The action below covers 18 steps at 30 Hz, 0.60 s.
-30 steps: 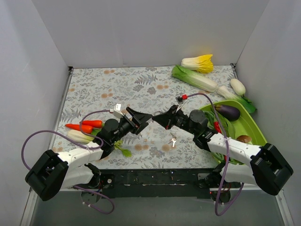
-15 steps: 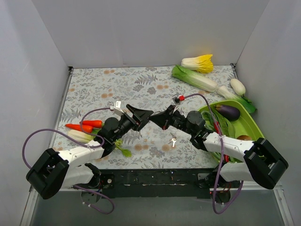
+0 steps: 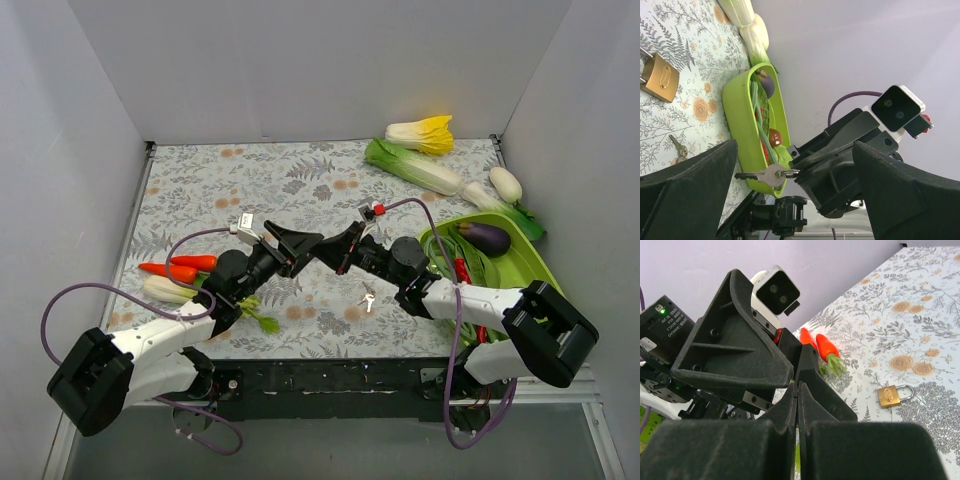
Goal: Unlock with the key
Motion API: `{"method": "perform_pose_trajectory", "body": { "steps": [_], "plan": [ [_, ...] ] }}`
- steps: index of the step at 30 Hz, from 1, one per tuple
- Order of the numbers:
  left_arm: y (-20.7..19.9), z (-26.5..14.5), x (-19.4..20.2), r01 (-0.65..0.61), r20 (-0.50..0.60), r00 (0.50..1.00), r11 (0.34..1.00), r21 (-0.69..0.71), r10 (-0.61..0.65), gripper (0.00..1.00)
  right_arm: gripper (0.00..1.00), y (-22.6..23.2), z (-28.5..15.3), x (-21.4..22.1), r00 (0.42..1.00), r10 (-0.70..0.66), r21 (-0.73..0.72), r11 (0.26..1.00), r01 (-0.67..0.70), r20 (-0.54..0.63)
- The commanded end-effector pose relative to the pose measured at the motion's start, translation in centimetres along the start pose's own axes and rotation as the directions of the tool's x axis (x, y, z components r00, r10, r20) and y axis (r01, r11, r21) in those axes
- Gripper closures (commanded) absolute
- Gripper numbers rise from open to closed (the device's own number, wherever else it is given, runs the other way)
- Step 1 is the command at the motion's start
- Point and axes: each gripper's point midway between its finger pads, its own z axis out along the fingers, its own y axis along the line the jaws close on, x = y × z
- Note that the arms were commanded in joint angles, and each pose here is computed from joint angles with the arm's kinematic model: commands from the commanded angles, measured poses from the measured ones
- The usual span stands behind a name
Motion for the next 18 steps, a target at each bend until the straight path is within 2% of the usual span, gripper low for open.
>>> {"method": "perform_pose_trajectory", "body": {
  "steps": [1, 12, 18],
  "plan": [
    [-2.8, -0.6, -1.9, 0.813, 0.030, 0.582, 0.582, 0.003, -0.813, 0.02, 0.99, 2.1, 0.9, -4.5, 0.987, -0.070, -0.048, 0.996, 0.078, 0.143],
    [-3.9, -0.4, -1.8, 0.819, -0.016, 0.574, 0.573, 0.023, -0.819, 0.02, 0.99, 1.7, 1.8, -3.1, 0.986, -0.095, -0.077, 0.991, 0.106, 0.134],
    [-4.1, -0.7, -2.3, 0.822, -0.003, 0.567, 0.567, 0.049, -0.823, 0.02, 0.99, 1.3, 1.2, -2.1, 0.988, -0.105, -0.065, 0.991, 0.113, 0.117]
  ]
}}
